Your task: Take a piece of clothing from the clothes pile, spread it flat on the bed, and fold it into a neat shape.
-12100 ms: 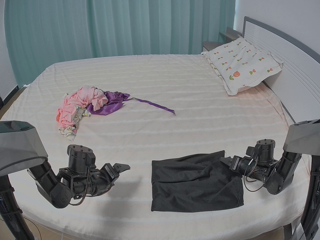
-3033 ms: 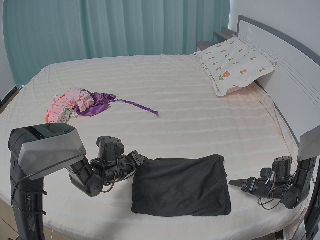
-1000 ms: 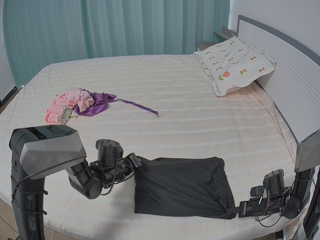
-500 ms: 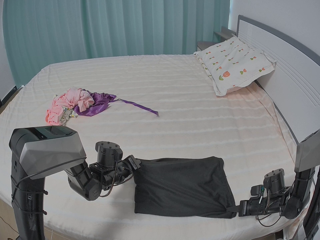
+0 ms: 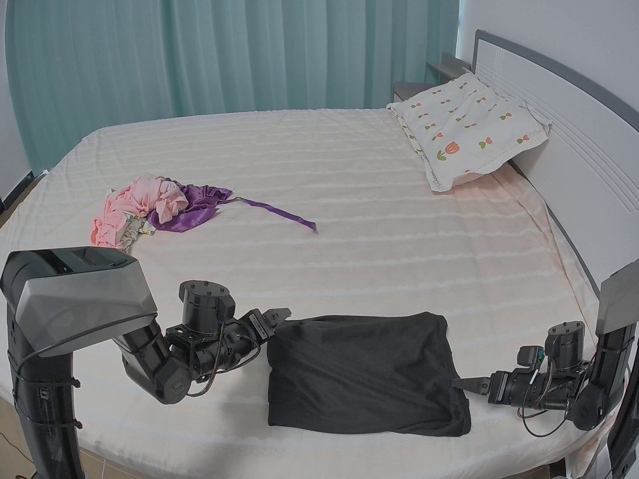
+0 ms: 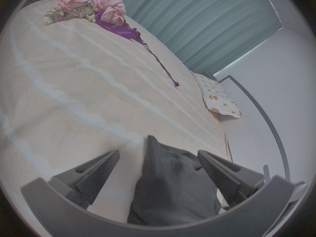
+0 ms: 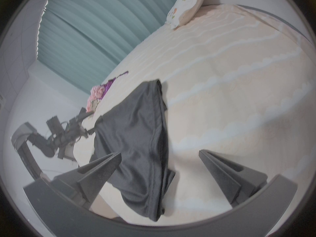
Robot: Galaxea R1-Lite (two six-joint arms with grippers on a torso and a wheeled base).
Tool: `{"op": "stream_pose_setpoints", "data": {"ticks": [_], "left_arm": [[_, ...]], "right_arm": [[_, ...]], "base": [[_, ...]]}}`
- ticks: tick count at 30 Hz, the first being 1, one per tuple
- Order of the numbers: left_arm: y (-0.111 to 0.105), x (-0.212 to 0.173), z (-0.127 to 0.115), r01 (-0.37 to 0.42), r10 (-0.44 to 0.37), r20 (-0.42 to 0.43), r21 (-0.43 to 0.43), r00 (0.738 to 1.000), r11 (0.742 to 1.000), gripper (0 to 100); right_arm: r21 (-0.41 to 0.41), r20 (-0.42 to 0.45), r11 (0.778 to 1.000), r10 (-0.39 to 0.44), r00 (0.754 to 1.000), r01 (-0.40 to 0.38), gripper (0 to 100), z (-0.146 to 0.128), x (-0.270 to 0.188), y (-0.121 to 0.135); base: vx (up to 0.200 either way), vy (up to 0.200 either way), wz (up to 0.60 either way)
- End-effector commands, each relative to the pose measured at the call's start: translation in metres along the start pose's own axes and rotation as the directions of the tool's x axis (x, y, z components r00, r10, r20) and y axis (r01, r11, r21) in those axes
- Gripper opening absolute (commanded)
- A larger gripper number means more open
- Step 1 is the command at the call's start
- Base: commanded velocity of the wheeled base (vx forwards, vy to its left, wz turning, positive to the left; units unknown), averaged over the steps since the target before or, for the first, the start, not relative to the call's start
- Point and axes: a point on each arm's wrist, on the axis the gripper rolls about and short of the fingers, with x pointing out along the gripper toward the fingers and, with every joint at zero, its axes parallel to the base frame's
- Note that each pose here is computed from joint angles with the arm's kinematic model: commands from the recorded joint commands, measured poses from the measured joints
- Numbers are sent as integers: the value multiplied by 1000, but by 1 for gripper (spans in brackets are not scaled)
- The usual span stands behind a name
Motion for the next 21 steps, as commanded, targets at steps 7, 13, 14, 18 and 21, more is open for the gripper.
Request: {"op": "stream_pose_setpoints", "data": {"ticks": [7, 13, 14, 18, 21], "left_arm": [[-6, -28, -25, 78, -60, -170, 101, 984, 992, 100], [2, -18, -31, 74, -48, -205, 121, 978, 990, 100], [2, -17, -33, 71, -45, -209, 122, 977, 990, 100], [0, -15, -34, 96, -66, -229, 123, 971, 988, 100], [-1, -14, -36, 112, -80, -244, 121, 967, 986, 100]], "right_arm": [[93, 62, 995, -32, 998, 26, 100, 3, 4, -13], [93, 62, 995, -30, 998, 24, 100, 2, 6, -13], [91, 59, 996, -28, 998, 23, 100, 2, 5, -13], [91, 58, 996, -27, 998, 22, 100, 2, 6, -13], [91, 56, 996, -27, 998, 22, 100, 1, 7, -13]], "base": [[0, 0, 0], [0, 0, 0], [0, 0, 0], [0, 0, 0], [0, 0, 0]]}}
